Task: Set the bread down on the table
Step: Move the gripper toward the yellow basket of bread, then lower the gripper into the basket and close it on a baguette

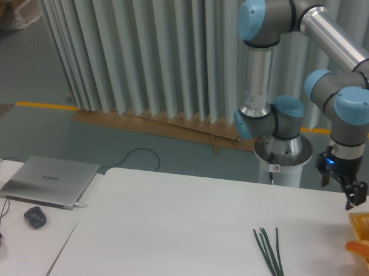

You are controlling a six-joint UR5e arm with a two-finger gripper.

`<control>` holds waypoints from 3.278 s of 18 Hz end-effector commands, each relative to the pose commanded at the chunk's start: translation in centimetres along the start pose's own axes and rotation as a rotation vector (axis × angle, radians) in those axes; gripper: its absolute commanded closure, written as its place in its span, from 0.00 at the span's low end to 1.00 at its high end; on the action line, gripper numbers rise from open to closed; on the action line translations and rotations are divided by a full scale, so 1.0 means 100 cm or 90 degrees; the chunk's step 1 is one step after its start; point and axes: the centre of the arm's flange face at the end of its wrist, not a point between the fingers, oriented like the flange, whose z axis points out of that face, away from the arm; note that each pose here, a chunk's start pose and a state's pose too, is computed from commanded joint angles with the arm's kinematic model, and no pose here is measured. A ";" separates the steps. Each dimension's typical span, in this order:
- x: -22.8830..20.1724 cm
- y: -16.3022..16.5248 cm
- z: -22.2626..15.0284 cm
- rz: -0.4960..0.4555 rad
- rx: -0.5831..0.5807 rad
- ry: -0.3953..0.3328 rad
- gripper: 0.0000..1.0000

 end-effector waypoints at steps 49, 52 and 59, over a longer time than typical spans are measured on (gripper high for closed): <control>-0.088 0.066 0.101 0.080 -0.036 -0.025 0.00; -0.089 0.073 0.108 0.054 -0.025 -0.021 0.00; -0.092 0.071 0.128 0.026 -0.020 -0.010 0.00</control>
